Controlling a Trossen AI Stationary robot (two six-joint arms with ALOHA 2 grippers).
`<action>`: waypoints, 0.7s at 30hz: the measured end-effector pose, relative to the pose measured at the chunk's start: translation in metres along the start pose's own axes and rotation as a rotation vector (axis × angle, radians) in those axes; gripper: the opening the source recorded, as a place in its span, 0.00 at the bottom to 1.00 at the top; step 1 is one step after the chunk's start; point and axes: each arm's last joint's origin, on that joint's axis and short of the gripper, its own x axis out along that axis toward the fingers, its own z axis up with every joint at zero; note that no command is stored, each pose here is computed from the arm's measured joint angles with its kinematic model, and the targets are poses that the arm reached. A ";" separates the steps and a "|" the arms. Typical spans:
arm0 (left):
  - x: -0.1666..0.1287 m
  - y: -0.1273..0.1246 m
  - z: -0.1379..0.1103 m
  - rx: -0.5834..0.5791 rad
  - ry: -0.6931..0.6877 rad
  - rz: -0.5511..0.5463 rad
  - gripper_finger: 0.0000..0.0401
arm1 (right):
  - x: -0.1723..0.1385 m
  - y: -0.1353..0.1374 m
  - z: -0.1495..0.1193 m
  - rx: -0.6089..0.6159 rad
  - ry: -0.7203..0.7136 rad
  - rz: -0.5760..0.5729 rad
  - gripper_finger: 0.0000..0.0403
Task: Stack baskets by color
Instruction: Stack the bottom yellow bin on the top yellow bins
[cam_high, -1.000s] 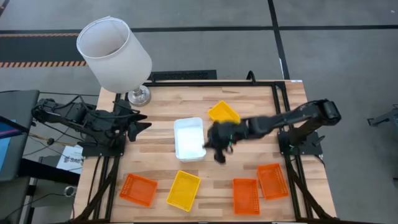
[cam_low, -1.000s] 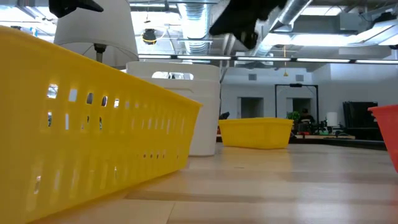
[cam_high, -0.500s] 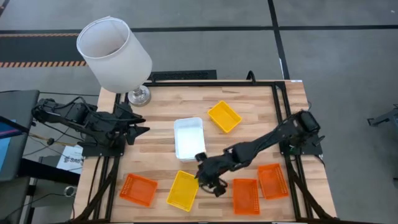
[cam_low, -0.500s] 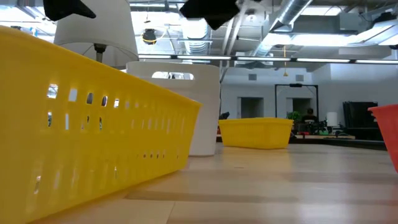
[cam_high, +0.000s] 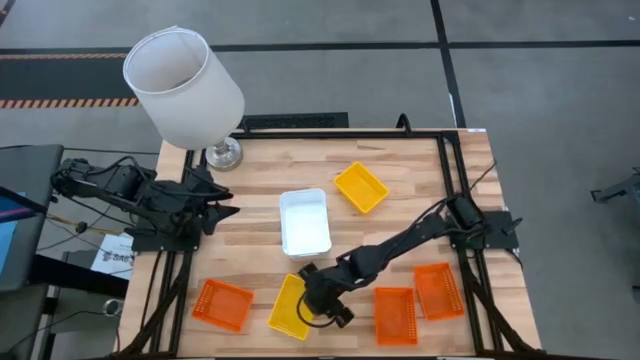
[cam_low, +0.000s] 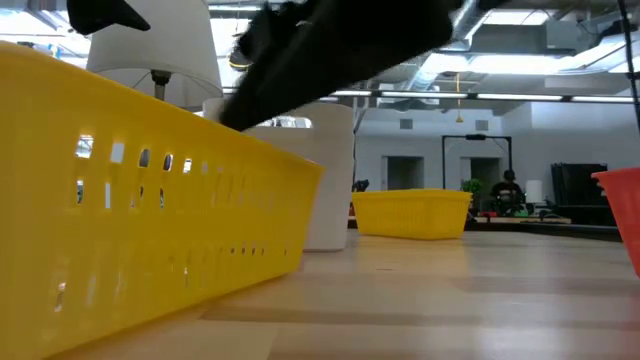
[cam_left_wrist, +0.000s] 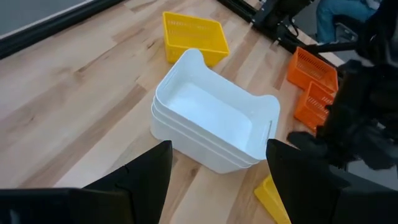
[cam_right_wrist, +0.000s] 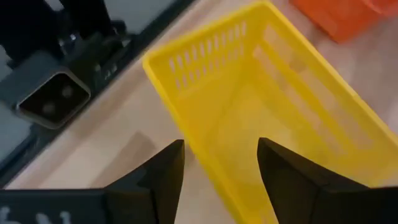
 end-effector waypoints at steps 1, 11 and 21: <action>0.000 0.000 0.000 0.002 0.003 0.004 0.62 | 0.001 0.001 -0.003 0.007 0.027 0.007 0.55; 0.000 0.001 0.000 0.002 0.003 0.008 0.62 | 0.011 -0.003 -0.017 0.000 0.111 -0.002 0.49; 0.000 0.001 0.000 0.009 -0.001 0.012 0.62 | 0.001 0.002 -0.016 0.045 0.157 0.009 0.04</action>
